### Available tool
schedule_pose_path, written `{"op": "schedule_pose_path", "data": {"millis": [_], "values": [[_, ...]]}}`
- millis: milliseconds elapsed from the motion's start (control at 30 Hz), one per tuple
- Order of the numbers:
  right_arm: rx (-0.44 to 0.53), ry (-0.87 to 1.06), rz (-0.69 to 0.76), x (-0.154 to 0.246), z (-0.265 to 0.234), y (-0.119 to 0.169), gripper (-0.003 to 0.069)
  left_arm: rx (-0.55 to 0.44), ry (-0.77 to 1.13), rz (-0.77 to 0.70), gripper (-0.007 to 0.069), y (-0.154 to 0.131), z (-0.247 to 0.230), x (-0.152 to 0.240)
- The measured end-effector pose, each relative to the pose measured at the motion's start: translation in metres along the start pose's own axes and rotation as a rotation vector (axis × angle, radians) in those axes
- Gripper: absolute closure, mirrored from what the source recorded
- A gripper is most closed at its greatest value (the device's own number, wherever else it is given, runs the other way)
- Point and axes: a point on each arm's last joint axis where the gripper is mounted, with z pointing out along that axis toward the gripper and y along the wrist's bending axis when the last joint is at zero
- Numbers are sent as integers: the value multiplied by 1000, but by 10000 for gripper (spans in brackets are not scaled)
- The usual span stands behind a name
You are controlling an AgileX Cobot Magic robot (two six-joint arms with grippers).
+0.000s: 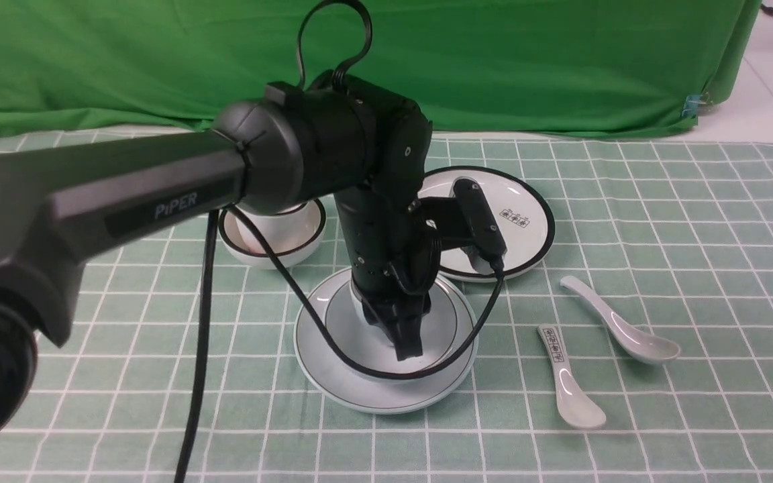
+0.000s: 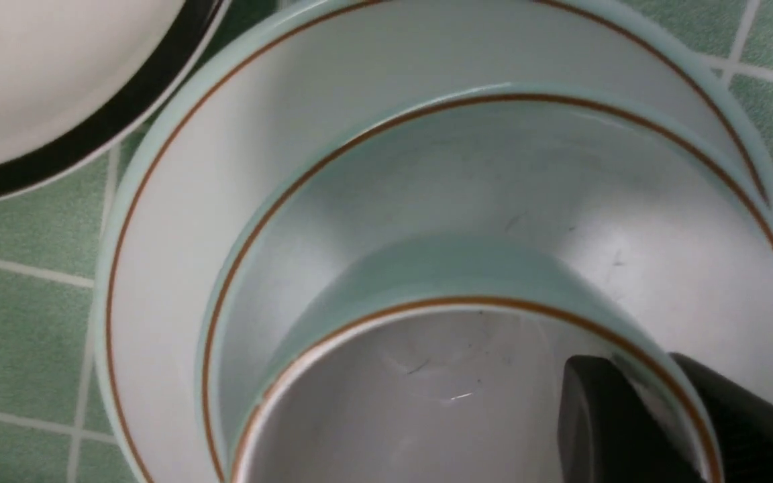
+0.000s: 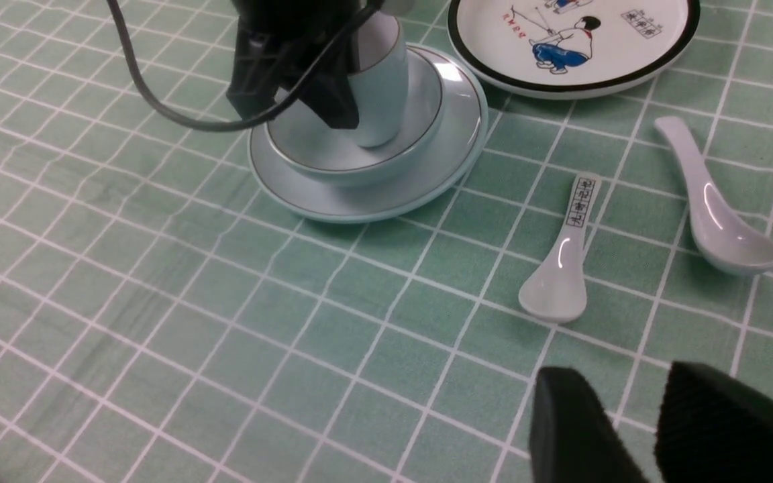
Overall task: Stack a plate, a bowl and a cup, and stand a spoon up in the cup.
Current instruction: Use the left arm to put the blue teacup into the blue rice bowl in the middle, then use the right arm to grab a blue soup spoon
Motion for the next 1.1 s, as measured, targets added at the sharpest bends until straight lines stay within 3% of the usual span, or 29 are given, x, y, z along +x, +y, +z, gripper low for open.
{"op": "schedule_pose_path", "data": {"millis": [100, 200, 333, 367, 467, 567, 667, 767, 900, 1000, 1100], "values": [[0, 1, 3, 0, 0, 0, 414, 21, -6, -11, 467, -2, 0, 0], [3, 14, 9, 0, 3, 0, 412, 26, 7, -12, 337, -2, -1, 1], [11, 57, 22, -5, 9, 1, 412, 21, 1, -10, 242, -3, -8, 1], [17, 89, 23, -10, 13, 2, 407, 14, -8, -9, 186, -5, -16, 2], [44, 157, 6, -20, 26, 2, 380, -8, -35, -10, 123, -9, -41, 4], [82, 248, -30, -38, 49, 3, 342, -68, -118, -122, 103, -17, -89, 10], [93, 309, -80, -56, 74, 5, 333, -99, -190, -286, 147, -28, -129, 19], [99, 380, -140, -70, 103, 6, 330, -107, -241, -392, 268, -44, -166, 32], [144, 490, -178, -93, 155, -13, 330, -99, -368, -463, 543, -84, -215, 67], [135, 623, -170, -103, 190, -43, 330, -118, -482, -474, 608, -118, -225, 102], [74, 691, -138, -107, 218, -65, 330, -127, -598, -496, 619, -140, -220, 123]]}}
